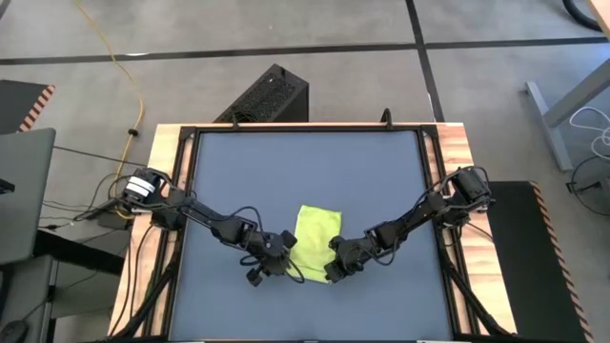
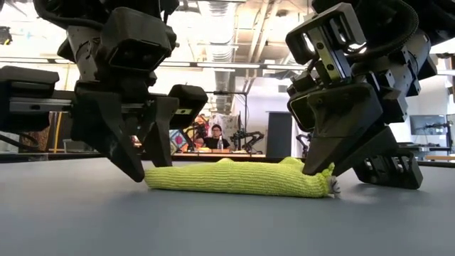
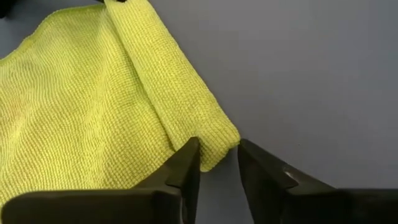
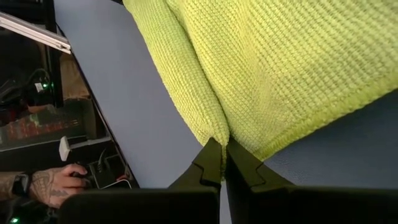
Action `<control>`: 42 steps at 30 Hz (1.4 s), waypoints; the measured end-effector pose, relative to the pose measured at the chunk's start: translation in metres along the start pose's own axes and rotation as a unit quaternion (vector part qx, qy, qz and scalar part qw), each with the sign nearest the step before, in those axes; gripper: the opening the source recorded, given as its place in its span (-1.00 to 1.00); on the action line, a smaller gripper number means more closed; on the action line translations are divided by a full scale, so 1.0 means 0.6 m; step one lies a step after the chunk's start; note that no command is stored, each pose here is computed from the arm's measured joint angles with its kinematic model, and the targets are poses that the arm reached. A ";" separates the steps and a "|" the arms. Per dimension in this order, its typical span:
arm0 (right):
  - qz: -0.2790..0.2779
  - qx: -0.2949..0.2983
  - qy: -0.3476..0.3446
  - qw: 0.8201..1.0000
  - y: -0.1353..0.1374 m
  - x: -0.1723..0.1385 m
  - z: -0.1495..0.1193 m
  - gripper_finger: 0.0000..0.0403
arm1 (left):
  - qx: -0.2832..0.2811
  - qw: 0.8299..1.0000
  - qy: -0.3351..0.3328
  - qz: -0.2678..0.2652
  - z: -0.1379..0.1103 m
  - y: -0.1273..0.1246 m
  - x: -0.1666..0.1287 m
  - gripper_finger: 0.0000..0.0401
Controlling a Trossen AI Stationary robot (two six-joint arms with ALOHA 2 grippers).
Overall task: Roll towel
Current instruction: Roll the green microfiber towel
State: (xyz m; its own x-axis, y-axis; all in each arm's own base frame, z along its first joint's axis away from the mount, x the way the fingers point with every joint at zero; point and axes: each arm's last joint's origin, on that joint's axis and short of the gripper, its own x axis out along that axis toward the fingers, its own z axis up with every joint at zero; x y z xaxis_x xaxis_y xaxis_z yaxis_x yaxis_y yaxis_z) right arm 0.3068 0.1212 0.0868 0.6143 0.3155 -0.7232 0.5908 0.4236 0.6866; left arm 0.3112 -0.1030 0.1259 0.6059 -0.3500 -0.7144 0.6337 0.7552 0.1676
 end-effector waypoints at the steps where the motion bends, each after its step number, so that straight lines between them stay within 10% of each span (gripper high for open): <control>1: 0.000 0.001 -0.001 1.000 0.000 0.000 0.000 -0.88 | 0.000 1.000 0.000 0.000 0.000 0.000 0.000 -0.56; 26: 0.005 -0.009 0.001 1.000 0.004 -0.004 -0.005 -0.66 | -0.168 0.981 -0.011 -0.101 -0.023 0.026 0.014 -1.00; 42: -0.020 -0.171 -0.012 0.985 0.026 -0.062 -0.011 -0.65 | -0.217 0.968 -0.024 -0.121 -0.028 0.040 0.010 -1.00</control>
State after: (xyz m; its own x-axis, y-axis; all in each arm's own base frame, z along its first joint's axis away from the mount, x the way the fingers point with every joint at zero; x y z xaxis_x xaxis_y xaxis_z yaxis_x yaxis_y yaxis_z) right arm 0.2896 0.1214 0.1240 0.6084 0.2748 -0.7445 0.4063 0.6980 0.5897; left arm 0.3220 -0.0776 0.1143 0.4932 -0.5639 -0.6624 0.5043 0.8058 -0.3105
